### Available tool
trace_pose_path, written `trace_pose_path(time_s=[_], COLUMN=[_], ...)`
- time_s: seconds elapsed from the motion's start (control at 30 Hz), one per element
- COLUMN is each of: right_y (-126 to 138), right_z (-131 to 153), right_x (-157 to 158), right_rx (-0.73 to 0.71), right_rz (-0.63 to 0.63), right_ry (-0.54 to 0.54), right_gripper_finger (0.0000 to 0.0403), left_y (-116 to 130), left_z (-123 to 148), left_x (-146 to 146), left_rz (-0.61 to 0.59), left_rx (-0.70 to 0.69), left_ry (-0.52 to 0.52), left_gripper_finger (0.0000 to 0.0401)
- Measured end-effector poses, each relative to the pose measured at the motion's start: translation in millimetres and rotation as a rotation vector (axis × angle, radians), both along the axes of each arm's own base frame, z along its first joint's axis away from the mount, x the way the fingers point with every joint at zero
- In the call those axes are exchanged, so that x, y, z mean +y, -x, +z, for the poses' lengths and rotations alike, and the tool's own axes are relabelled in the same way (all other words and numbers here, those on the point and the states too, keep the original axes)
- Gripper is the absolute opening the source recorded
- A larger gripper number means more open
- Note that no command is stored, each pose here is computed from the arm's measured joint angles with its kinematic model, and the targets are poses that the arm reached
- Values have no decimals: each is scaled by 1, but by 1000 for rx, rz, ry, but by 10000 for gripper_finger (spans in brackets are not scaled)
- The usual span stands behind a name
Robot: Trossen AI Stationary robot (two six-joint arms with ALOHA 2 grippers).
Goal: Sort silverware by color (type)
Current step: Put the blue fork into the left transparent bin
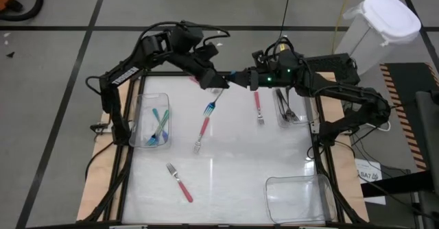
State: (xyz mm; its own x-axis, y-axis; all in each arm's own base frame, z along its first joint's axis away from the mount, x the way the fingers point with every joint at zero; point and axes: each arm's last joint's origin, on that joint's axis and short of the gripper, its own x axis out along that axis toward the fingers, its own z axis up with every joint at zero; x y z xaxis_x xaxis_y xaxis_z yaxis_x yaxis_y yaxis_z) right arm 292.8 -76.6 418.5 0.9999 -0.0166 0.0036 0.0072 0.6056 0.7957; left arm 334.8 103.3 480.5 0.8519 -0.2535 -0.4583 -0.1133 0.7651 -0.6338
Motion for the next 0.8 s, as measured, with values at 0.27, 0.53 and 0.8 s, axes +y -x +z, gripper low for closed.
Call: trace_pose_path(time_s=[0.27,0.53,0.8], right_y=[3,3,3], right_z=[0,0,1], right_x=[-8,-8,-8], right_rx=[1,1,-3], right_rz=[0,28,33], right_ry=[-2,-2,10], right_gripper_finger=[6,6,8], left_y=[-8,-8,-7], left_z=[-6,-4,-4], left_x=[4,6,4], left_rz=[32,-24,-95], left_rx=[12,-26,-41], left_ry=[-1,-10,-2], left_gripper_finger=[169,94,9])
